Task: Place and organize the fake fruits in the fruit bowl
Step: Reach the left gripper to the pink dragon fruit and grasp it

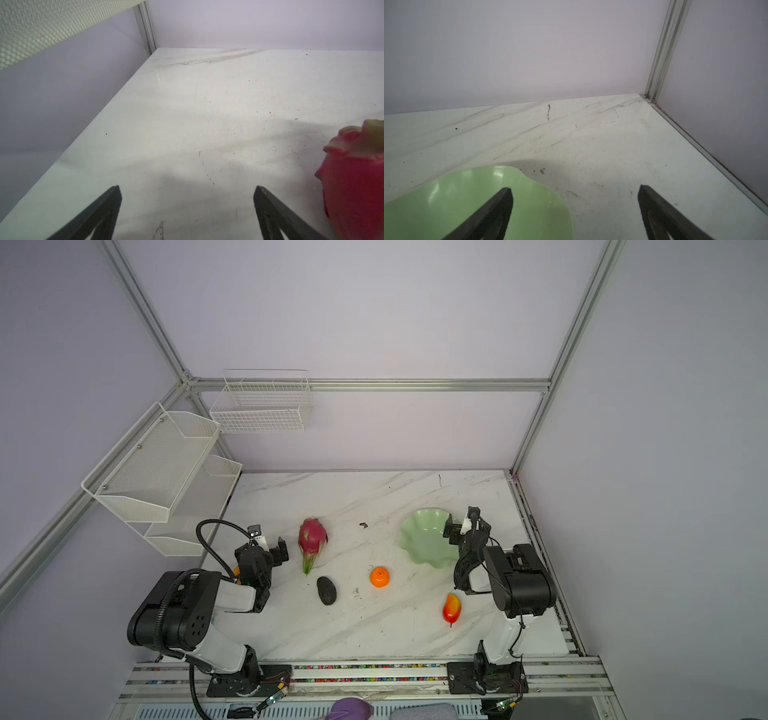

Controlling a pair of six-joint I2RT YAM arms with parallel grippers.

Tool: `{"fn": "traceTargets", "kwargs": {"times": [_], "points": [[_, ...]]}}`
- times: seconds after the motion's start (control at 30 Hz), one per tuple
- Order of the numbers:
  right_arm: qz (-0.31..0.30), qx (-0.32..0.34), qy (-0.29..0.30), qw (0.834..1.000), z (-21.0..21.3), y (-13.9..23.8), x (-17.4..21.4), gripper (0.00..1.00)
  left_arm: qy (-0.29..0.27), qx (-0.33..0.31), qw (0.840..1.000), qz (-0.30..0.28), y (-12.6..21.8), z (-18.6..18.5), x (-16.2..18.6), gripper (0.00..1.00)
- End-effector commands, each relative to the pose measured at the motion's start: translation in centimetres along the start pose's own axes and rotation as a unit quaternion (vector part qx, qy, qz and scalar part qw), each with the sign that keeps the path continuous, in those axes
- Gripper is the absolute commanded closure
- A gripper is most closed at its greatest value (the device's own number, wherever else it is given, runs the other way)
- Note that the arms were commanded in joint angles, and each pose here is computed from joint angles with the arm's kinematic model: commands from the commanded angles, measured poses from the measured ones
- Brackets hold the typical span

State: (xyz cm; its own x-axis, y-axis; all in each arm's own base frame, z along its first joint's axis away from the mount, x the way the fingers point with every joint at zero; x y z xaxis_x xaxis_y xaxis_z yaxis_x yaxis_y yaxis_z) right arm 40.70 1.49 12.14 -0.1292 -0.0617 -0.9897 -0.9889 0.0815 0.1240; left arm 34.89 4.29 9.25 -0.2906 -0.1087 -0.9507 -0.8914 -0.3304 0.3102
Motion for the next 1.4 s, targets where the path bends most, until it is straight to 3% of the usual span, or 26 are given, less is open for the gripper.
{"fn": "traceTargets", "kwargs": {"times": [0.0,0.63,0.73,0.9,0.93,1.03,1.1,1.23,1.37], "points": [[-0.026,0.003,-0.001,1.000,-0.2,-0.1,-1.3,0.03,0.021,-0.004,0.998,-0.055,-0.5,-0.2,-3.4,0.00],[-0.024,0.002,-0.002,1.000,-0.1,-0.2,-1.3,0.03,0.018,0.002,0.998,-0.055,-0.5,-0.4,-3.4,0.00],[-0.030,0.028,-0.012,0.999,-0.9,0.1,-1.7,0.03,0.017,0.001,0.998,-0.060,-0.4,-0.3,-3.5,0.00],[-0.045,0.087,-0.041,0.994,-2.9,2.4,-5.1,0.03,0.009,0.005,0.998,-0.063,0.8,-0.7,-4.2,0.00],[-0.040,0.092,-0.049,0.994,-3.0,2.7,-6.1,0.03,-0.004,-0.008,0.996,-0.093,1.6,-0.9,-5.1,0.00],[-0.074,0.083,-0.069,0.991,-2.5,4.6,-9.9,0.03,-0.010,-0.035,0.993,-0.109,3.4,-1.0,-8.3,0.00],[-0.079,0.028,-0.082,0.993,-0.3,5.1,-12.5,0.03,-0.003,-0.027,0.995,-0.093,4.6,-1.2,-11.0,0.00],[-0.027,-0.135,-0.057,0.989,8.3,6.4,-14.4,0.03,0.035,0.055,0.998,0.007,6.0,-3.7,-13.7,0.00],[0.055,-0.307,-0.045,0.949,16.7,10.4,-12.7,0.03,0.049,0.204,0.966,0.148,7.4,-8.8,-11.4,0.00]]}}
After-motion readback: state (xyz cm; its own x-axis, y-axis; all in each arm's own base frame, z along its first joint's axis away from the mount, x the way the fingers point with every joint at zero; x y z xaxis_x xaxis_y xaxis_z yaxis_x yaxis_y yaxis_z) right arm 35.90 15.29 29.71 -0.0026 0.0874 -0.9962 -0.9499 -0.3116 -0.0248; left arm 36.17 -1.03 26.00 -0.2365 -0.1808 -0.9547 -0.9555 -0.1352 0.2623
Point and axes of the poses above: each gripper's point midway between its finger pads, its own y axis back along the fingers, its own z axis along the line the jaws close on, x = y × z, the point moved 3 cm from there along y, back along the fingers, and after that the axes turned 6 degrees about y, right-handed, at the moved point
